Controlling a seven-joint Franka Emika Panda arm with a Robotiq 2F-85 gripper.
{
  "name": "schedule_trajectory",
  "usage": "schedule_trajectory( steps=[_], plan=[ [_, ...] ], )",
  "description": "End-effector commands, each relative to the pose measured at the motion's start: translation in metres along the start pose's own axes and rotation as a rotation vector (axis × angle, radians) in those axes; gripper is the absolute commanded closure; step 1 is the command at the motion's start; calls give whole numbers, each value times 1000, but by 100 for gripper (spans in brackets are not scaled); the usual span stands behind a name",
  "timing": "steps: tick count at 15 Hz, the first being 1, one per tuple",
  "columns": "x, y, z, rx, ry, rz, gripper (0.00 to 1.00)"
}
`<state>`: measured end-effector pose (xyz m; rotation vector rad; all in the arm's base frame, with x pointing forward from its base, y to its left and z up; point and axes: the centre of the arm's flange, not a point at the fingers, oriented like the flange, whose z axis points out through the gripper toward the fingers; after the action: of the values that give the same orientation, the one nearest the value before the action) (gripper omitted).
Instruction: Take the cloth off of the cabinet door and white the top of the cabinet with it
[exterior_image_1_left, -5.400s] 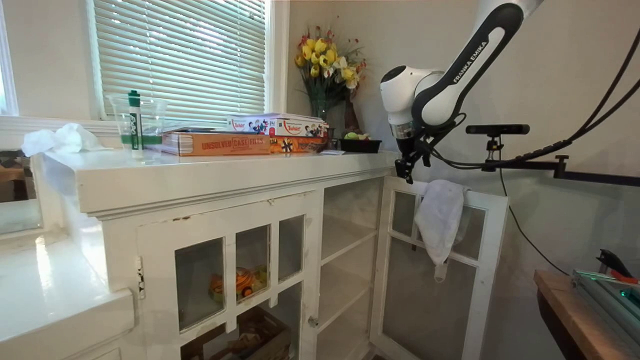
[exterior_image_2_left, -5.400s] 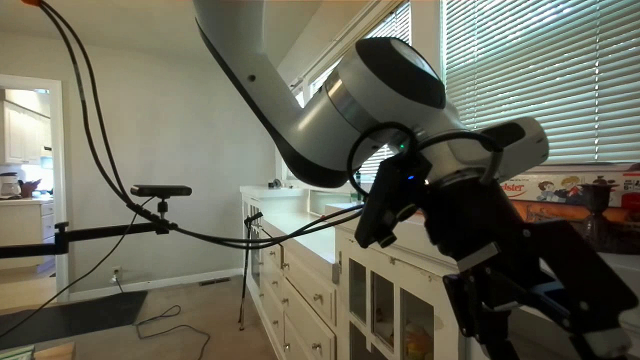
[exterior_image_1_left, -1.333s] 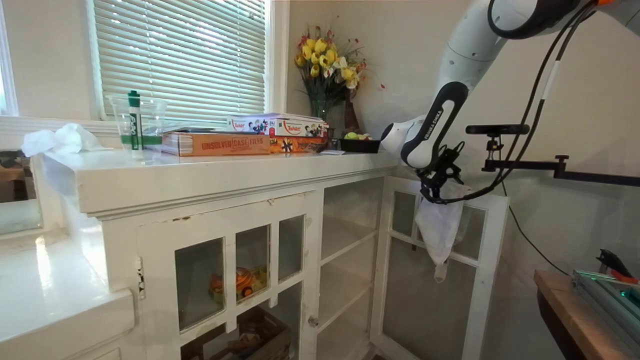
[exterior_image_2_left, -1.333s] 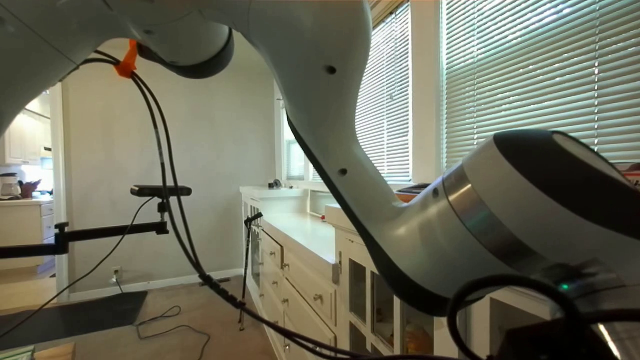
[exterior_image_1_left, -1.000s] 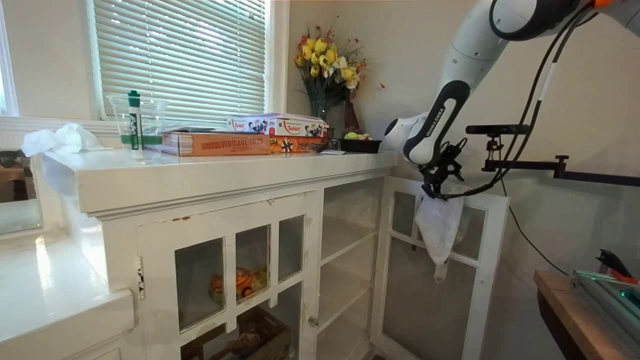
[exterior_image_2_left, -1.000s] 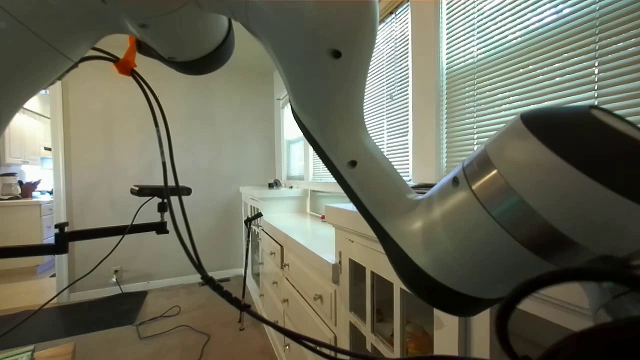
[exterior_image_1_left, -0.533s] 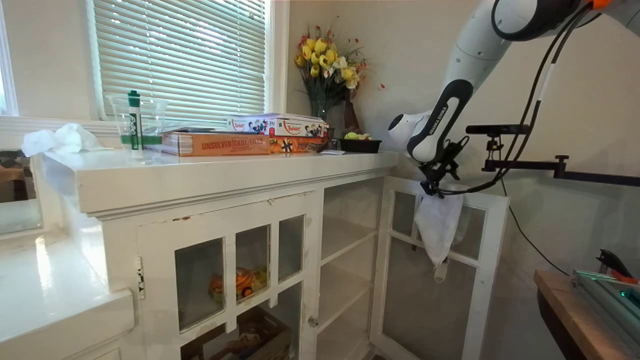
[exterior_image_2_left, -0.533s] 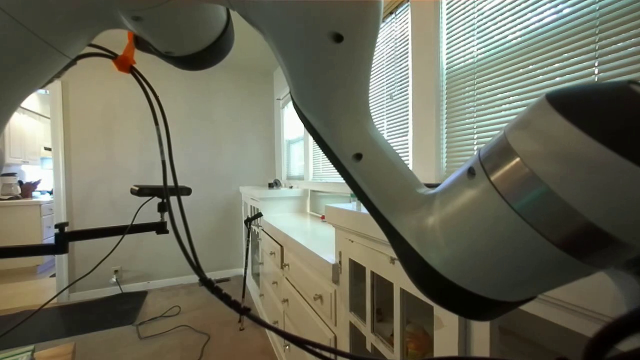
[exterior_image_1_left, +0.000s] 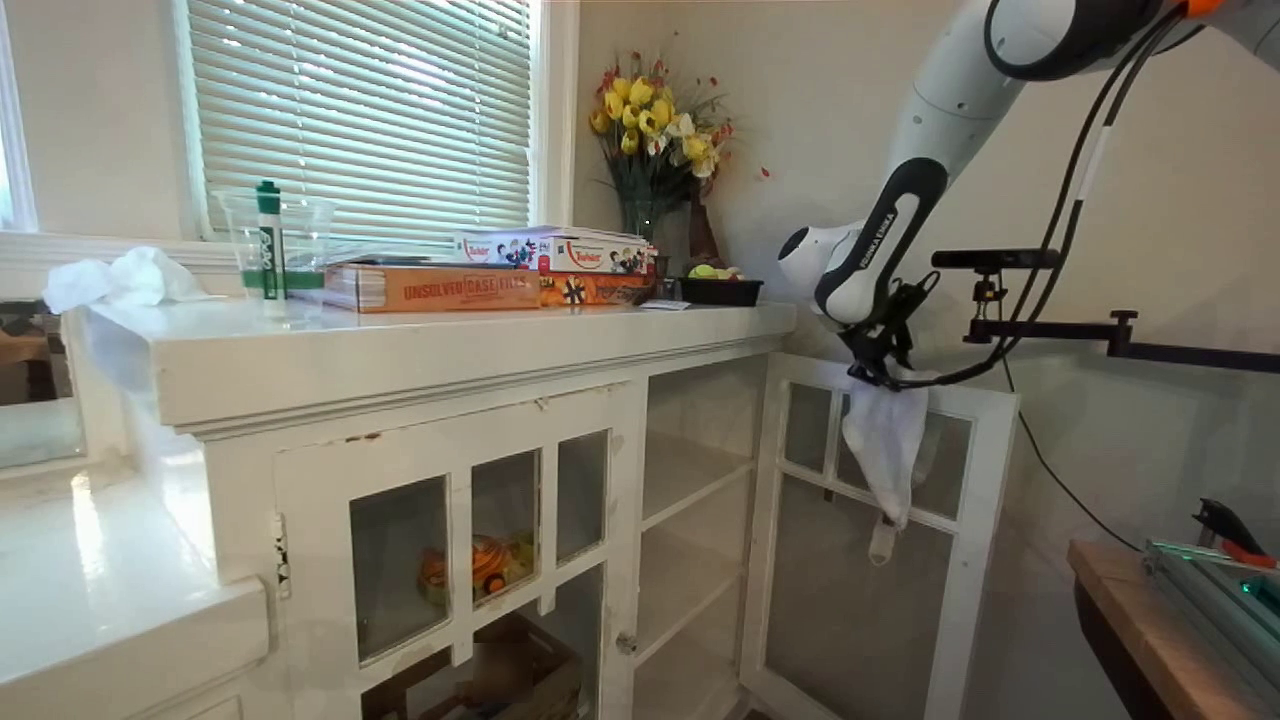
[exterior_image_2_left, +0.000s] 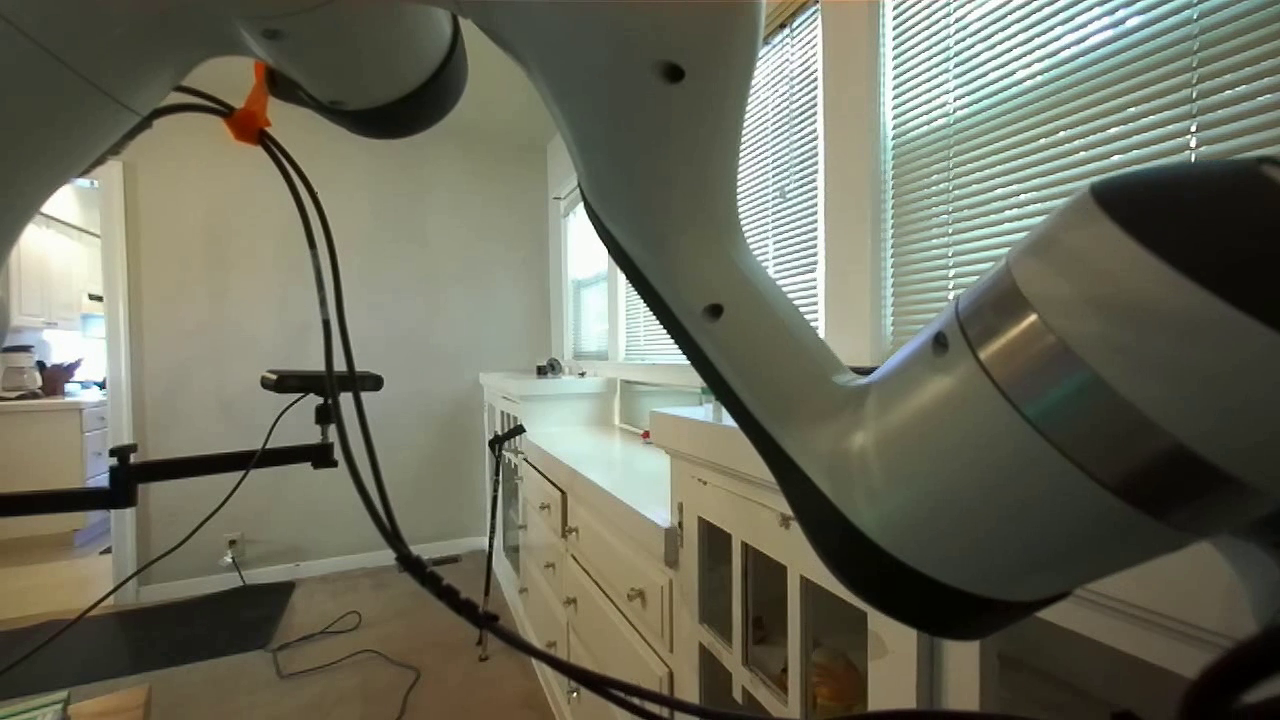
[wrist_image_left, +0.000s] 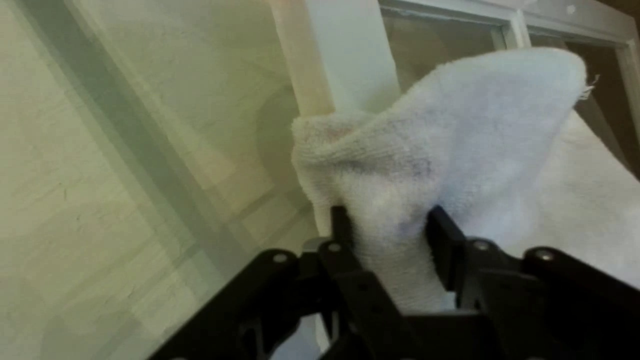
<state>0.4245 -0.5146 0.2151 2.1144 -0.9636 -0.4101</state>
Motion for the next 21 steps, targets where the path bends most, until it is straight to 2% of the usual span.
schedule_trajectory(
  steps=[1, 3, 4, 7, 11, 15, 17, 21],
  plan=[
    [-1, 1, -2, 30, 5, -19, 88],
    [0, 5, -14, 35, 33, -17, 99],
    [-1, 9, -24, 39, 57, -9, 100],
    [1, 14, -49, 68, 134, -7, 98],
    [0, 28, -101, 180, 292, -29, 97],
    [-6, 64, -165, 293, 438, -44, 97],
    [-11, 88, -196, 323, 508, -51, 97],
    [-36, 134, -257, 404, 615, -84, 97]
  ],
)
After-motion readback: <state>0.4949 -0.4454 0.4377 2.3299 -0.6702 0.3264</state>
